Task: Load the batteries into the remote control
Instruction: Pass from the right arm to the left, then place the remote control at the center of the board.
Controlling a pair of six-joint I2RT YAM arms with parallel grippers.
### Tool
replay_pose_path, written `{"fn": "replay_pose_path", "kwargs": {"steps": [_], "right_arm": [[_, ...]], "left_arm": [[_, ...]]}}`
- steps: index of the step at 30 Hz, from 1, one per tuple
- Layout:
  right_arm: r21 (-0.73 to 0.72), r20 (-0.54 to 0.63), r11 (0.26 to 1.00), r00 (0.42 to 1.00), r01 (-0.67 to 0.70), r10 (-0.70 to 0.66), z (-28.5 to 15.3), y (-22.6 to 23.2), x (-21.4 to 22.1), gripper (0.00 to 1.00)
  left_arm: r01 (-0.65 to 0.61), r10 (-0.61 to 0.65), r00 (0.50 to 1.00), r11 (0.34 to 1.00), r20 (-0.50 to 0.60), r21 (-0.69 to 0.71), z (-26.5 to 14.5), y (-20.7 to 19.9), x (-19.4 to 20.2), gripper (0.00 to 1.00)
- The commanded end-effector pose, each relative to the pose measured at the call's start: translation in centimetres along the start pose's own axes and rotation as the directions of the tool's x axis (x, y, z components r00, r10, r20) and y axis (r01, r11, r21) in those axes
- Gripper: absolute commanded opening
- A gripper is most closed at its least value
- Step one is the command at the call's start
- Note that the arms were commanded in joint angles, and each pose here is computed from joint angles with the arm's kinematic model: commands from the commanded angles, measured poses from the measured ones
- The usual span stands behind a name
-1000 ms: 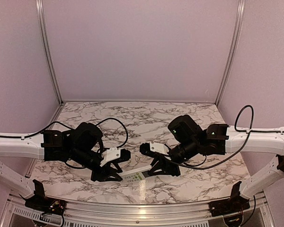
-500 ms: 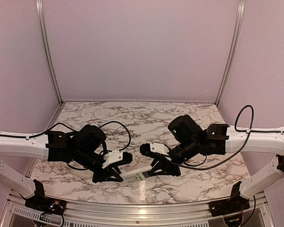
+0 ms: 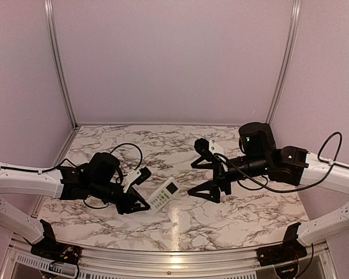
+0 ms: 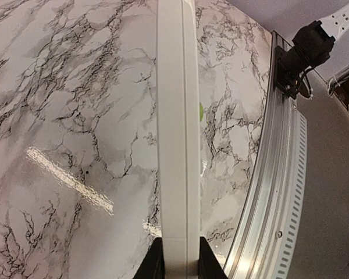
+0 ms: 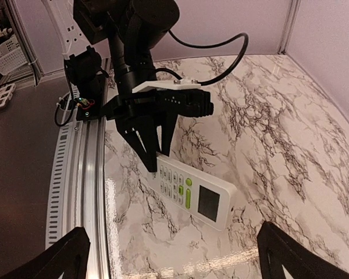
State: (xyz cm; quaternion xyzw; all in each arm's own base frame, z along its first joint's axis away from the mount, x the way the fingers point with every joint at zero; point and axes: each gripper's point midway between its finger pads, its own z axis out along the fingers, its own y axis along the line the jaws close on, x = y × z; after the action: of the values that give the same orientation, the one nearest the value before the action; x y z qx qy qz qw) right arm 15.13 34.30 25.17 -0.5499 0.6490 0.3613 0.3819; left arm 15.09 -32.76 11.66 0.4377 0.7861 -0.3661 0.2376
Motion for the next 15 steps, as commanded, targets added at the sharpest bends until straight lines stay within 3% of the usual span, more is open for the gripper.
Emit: {"fn": "replay_pose_path", "kwargs": {"steps": [1, 10, 15], "right_arm": [[0.131, 0.078, 0.989, 0.995, -0.070, 0.060, -1.4, -3.0, -0.7, 0.99], [0.272, 0.118, 0.944, 0.980, -0.185, 0.159, -1.3, -6.7, 0.5, 0.99], [0.296, 0.149, 0.933, 0.975, -0.203, 0.164, -1.3, -7.5, 0.1, 0.99]], "left_arm": [[0.224, -0.215, 0.950, 0.974, 0.226, -0.018, 0.2, 1.6, -5.2, 0.00], [0.555, -0.501, 0.750, 0.832, 0.432, -0.002, 1.5, 5.5, -7.2, 0.00], [0.674, -0.600, 0.659, 0.738, 0.454, -0.002, 3.2, 6.6, -6.8, 0.00]]}}
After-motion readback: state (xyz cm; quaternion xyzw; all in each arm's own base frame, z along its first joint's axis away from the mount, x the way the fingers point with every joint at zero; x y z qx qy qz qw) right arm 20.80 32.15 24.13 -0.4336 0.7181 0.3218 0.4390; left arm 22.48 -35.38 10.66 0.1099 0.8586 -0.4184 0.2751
